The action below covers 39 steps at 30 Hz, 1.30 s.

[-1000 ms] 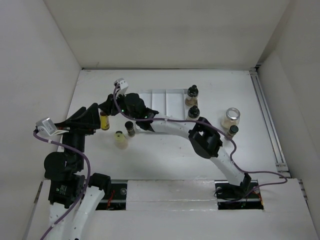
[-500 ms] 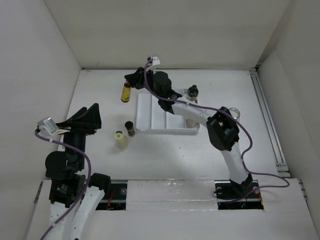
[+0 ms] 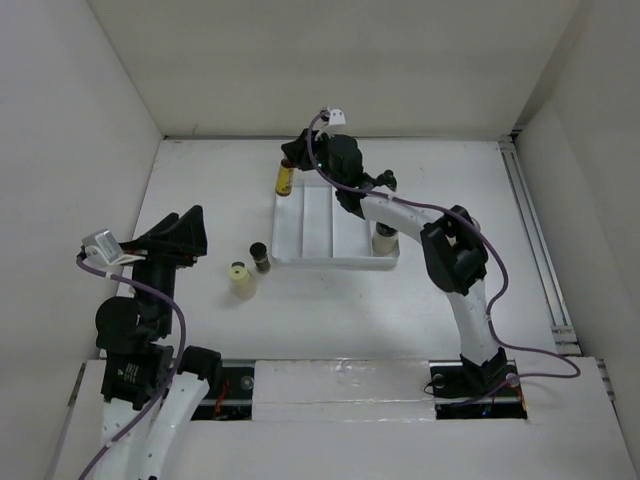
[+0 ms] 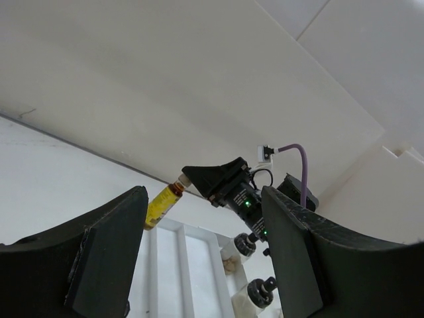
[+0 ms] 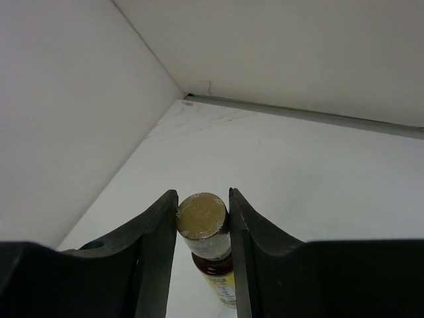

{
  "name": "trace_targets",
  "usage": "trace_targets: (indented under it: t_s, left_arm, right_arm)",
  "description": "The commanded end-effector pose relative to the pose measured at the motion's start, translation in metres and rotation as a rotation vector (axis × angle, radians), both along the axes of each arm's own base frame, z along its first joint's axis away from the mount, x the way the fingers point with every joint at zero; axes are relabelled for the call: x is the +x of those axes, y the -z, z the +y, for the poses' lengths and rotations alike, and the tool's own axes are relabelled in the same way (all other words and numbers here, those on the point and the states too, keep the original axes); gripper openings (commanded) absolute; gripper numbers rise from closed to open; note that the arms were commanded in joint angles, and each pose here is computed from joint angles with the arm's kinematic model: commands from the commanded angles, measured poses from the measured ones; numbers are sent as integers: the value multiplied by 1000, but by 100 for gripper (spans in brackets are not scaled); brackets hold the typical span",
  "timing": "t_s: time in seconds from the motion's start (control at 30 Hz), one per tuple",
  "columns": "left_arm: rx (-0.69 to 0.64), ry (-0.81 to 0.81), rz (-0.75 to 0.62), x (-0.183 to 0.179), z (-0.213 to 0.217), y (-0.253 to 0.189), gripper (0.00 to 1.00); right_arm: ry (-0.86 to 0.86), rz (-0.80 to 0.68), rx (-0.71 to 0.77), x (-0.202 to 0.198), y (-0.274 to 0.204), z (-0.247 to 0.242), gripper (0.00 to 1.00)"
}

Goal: Organize the condiment bottles

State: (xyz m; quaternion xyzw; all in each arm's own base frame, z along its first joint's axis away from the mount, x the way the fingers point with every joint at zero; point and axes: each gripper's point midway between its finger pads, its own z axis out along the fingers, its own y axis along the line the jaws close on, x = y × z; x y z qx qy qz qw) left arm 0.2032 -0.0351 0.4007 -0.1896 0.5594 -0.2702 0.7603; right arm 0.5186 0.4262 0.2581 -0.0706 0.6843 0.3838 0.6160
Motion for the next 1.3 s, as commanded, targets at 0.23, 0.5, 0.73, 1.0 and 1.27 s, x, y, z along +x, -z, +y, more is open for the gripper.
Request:
trace_targets:
  t_s: [0.23,0.5,0.73,1.0,1.27]
  left_arm:
    - [15,24,-23,7,-7,-7,65]
    - [20,33,-15,9,-9,-5,65]
    - [22,33,-6,11,-10,-1,65]
    - [24,42,-7,11,-11,-1,65]
    - [22,42,-16,8,-11,-3,65]
  right_arm:
    - [43,-96,-31,23,-12,-1,28]
    - [74,-81,-99,39,7,2,29]
    - [102,-91,-129,44,11,-2,30]
    - [105,-98,-200,27,24,2,47]
    - [87,-107,-193,15,10,2,61]
